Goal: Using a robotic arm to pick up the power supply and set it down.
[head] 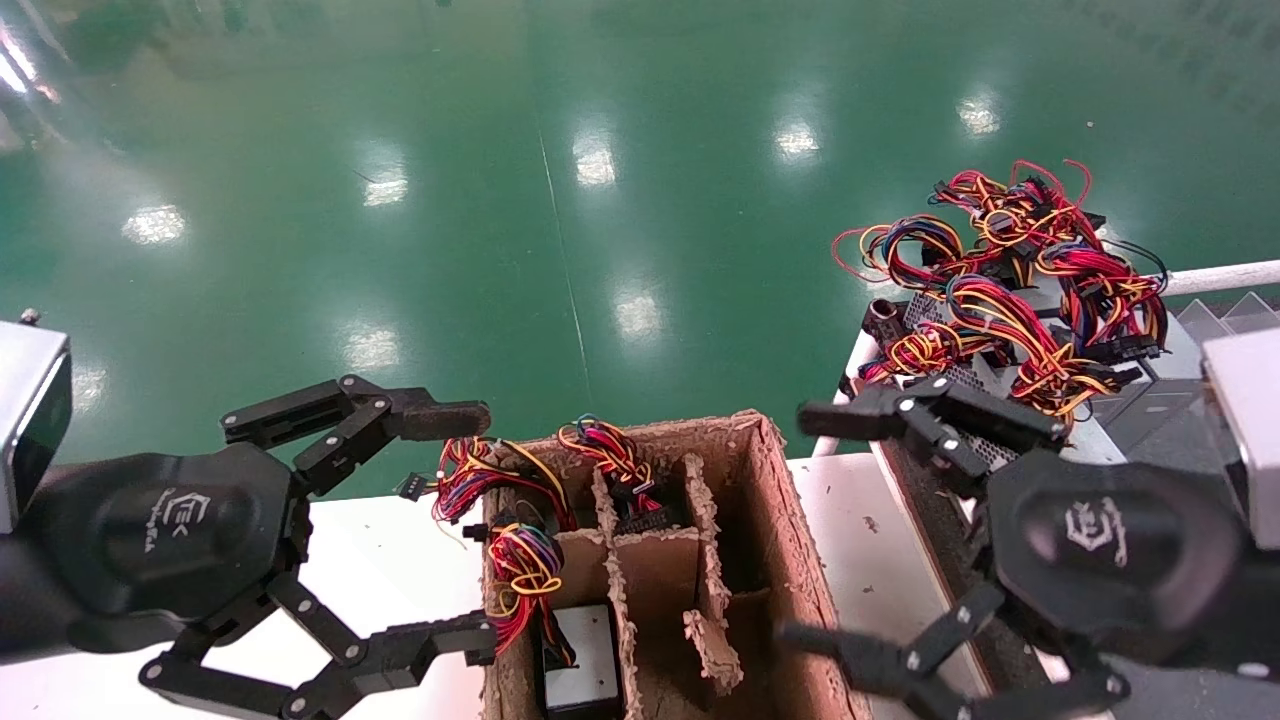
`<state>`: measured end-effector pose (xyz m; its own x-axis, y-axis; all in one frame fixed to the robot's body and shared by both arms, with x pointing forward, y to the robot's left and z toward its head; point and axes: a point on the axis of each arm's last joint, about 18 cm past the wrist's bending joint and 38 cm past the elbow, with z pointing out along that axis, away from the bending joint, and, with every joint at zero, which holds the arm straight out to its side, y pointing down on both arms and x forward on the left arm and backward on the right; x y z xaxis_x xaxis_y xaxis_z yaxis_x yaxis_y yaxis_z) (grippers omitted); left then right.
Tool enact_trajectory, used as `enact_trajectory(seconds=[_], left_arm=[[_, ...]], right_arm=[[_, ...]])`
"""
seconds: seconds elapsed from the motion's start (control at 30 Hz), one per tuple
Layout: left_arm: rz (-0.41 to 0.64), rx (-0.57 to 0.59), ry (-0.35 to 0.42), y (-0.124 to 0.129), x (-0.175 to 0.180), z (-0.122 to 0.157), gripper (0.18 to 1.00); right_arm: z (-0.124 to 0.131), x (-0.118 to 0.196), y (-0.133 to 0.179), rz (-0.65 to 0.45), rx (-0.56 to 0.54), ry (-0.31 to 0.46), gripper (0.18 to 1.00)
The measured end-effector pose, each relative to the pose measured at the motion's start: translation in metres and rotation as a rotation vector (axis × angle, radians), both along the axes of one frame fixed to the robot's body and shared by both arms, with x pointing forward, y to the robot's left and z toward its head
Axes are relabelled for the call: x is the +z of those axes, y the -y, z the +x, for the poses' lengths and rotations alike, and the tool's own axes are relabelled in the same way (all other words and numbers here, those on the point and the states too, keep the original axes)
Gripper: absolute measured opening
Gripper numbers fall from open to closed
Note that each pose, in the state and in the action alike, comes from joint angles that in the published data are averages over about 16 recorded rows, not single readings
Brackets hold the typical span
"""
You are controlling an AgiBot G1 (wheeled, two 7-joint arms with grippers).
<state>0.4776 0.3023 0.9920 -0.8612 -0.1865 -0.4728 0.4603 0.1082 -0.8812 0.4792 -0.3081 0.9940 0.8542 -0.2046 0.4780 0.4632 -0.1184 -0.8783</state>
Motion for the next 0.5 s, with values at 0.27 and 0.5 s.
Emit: enact_trajectory(seconds=[0.27, 0.5], left_arm=[[0.000, 0.000, 0.000, 0.0000, 0.0000, 0.0000, 1.001], [0.000, 0.000, 0.000, -0.0001, 0.0000, 0.0000, 1.001]], right_arm=[[-0.0059, -0.0026, -0.0089, -0.010, 0.041, -0.003, 1.001], [-0.0062, -0.0028, -0.0092, -0.010, 0.043, -0.003, 1.001]])
